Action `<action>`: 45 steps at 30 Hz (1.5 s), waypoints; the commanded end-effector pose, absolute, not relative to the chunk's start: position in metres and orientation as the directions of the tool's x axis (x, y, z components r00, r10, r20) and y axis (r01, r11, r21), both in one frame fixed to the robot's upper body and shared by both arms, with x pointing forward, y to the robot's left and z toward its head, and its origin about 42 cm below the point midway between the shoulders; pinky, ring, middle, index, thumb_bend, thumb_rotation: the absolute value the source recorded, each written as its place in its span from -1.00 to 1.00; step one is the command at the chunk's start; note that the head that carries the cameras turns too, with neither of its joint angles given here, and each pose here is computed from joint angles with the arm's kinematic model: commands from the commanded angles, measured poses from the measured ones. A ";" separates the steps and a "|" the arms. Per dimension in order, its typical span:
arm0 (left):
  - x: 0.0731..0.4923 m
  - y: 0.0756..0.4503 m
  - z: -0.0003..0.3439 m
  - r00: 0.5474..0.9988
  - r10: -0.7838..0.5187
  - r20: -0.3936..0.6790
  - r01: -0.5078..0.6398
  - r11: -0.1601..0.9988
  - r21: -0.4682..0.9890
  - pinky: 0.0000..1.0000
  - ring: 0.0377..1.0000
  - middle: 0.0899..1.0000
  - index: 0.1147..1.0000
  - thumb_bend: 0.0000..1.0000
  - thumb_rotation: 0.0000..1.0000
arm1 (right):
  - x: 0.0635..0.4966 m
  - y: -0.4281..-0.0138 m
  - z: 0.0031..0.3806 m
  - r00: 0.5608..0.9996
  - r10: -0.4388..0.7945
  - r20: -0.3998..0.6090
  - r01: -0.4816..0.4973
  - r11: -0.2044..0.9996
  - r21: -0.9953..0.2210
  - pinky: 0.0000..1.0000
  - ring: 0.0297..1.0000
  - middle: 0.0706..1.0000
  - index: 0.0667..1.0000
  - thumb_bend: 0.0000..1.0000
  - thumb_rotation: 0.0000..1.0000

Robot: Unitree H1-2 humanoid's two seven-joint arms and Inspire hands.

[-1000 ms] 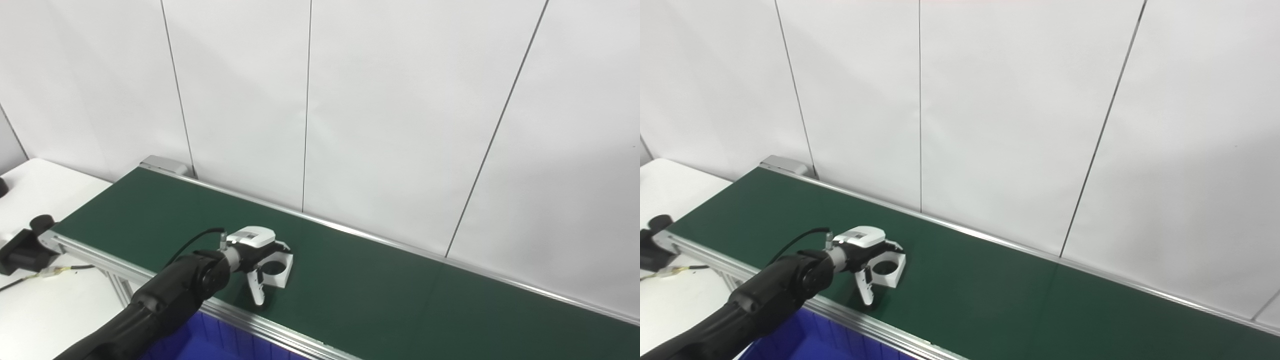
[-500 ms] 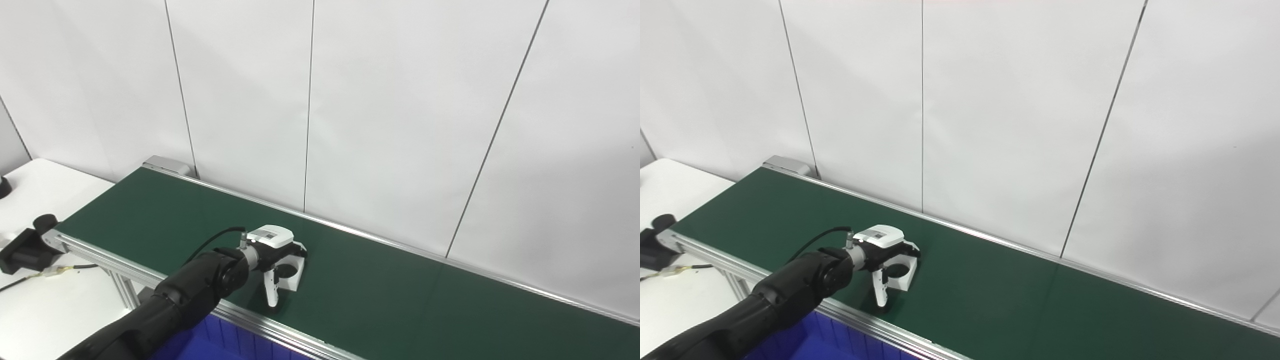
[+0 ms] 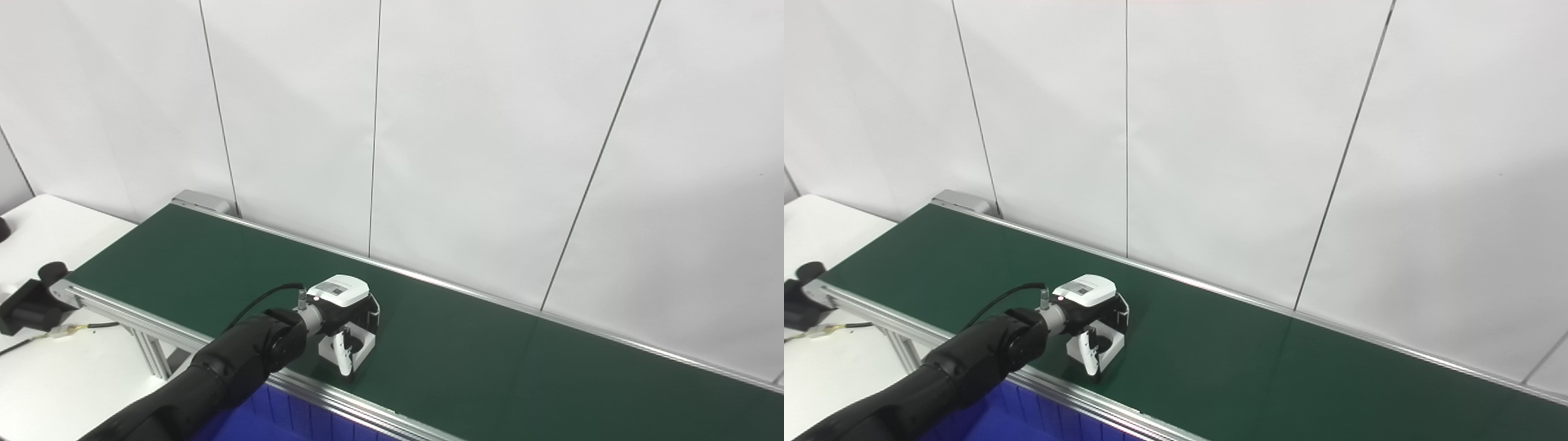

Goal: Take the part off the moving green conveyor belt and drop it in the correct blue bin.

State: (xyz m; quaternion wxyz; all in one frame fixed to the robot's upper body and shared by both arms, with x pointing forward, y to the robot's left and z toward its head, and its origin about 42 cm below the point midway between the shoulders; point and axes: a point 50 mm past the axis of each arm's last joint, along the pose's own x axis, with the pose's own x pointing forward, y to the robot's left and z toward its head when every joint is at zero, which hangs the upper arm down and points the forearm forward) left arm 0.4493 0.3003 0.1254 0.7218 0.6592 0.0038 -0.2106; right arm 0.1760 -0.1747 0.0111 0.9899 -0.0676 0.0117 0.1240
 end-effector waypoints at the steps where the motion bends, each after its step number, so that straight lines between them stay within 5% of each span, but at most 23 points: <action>1: 0.455 0.322 0.142 0.936 -0.247 -0.249 0.262 0.017 0.965 0.15 0.05 -0.10 -0.16 0.04 -1.00 | 0.181 -0.172 0.025 0.968 0.243 0.058 -0.234 0.965 -0.120 0.23 0.42 0.60 0.85 0.28 -0.04; 12: 0.443 0.318 0.157 0.937 -0.285 -0.202 0.252 0.152 0.956 -0.16 -0.16 -0.12 -0.12 0.01 -1.00 | 0.182 -0.172 0.024 0.969 0.242 0.058 -0.233 0.964 -0.126 0.22 0.42 0.60 0.84 0.28 -0.02; 27: 0.371 0.292 0.220 0.906 -0.420 0.049 0.103 0.330 0.938 -0.17 -0.22 -0.16 -0.08 0.00 -1.00 | 0.180 -0.172 0.025 0.968 0.244 0.060 -0.236 0.964 -0.122 0.23 0.42 0.59 0.82 0.26 -0.08; 45: 0.290 0.262 0.239 0.877 -0.475 0.076 0.117 0.363 0.925 -0.31 -0.27 -0.22 -0.08 0.00 -1.00 | 0.178 -0.179 0.029 0.968 0.241 0.069 -0.231 0.965 -0.123 0.22 0.41 0.59 0.82 0.30 -0.03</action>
